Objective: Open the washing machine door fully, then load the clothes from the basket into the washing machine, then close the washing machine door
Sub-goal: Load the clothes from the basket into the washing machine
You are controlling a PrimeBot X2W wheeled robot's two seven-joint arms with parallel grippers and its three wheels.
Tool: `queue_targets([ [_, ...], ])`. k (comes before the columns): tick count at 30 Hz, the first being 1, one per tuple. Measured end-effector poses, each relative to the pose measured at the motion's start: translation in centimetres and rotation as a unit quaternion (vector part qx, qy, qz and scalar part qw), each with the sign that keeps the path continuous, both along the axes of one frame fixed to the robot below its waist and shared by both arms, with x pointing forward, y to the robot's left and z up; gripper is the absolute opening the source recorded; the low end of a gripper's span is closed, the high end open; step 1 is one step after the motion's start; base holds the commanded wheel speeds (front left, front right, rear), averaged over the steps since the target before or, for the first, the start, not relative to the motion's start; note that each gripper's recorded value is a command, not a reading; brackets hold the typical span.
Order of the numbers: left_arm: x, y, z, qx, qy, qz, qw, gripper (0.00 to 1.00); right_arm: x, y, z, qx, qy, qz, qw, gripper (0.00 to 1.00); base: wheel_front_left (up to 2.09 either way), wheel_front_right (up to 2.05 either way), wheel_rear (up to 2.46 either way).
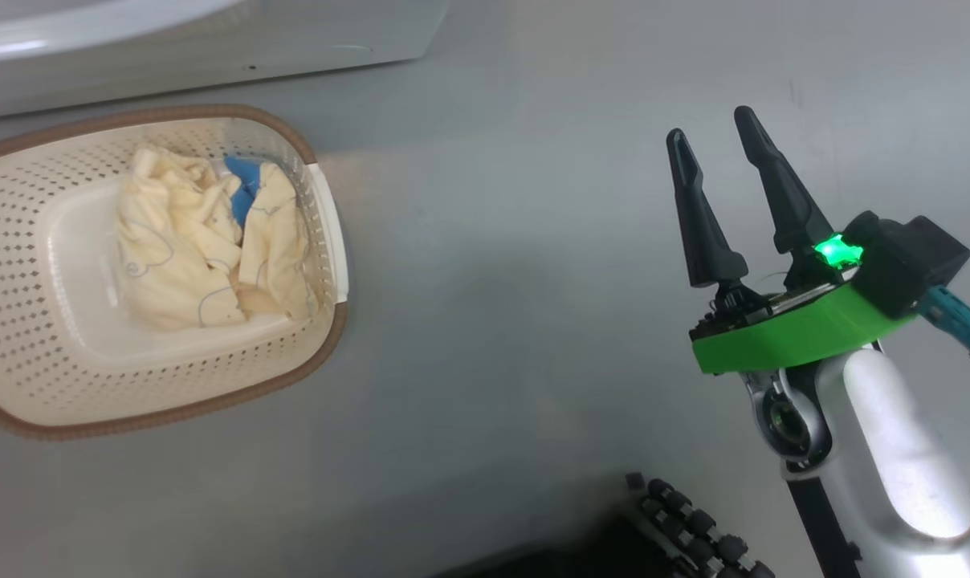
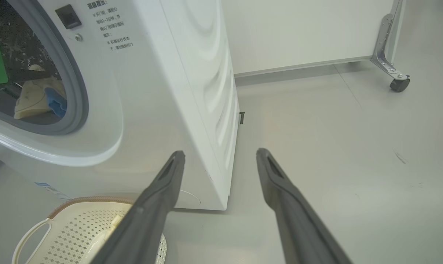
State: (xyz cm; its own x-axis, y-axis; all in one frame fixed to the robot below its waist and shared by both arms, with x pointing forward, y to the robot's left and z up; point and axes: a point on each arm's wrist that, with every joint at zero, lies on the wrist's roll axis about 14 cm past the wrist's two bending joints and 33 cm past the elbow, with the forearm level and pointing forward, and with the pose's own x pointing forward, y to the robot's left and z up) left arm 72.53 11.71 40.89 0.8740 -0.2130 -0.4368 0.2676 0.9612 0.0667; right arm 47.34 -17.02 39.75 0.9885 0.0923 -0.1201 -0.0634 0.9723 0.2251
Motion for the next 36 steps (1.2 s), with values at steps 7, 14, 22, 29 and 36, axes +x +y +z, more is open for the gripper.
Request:
queue_targets([
  [7, 4.1, -0.1, -0.4, 0.026, -0.058, -0.009, 0.998, 0.00, -0.3, -1.5, -2.2, 0.001, 0.030, -0.021, 0.999, 1.00, 0.00, 0.00, 0.00],
  [14, 7.8, -1.0, 0.6, -0.008, -0.155, -0.009, 0.988, 0.00, -0.2, -2.5, -3.8, -0.002, 0.050, -0.031, 0.998, 1.00, 0.00, 0.00, 0.00],
  [22, 9.0, -0.8, -2.4, -0.034, -0.176, 0.018, 0.984, 0.00, -0.9, -3.3, -5.7, -0.008, 0.076, -0.039, 0.996, 1.00, 0.00, 0.00, 0.00],
  [29, 8.6, -0.1, -3.2, -0.037, -0.149, 0.032, 0.988, 1.00, -0.1, -2.3, -5.8, -0.004, 0.069, -0.025, 0.997, 1.00, 0.00, 0.00, 0.00],
  [36, 7.4, -0.6, -2.6, -0.044, -0.157, 0.033, 0.986, 1.00, 0.7, -1.9, -4.9, -0.006, 0.053, -0.019, 0.998, 1.00, 0.00, 0.00, 0.00],
])
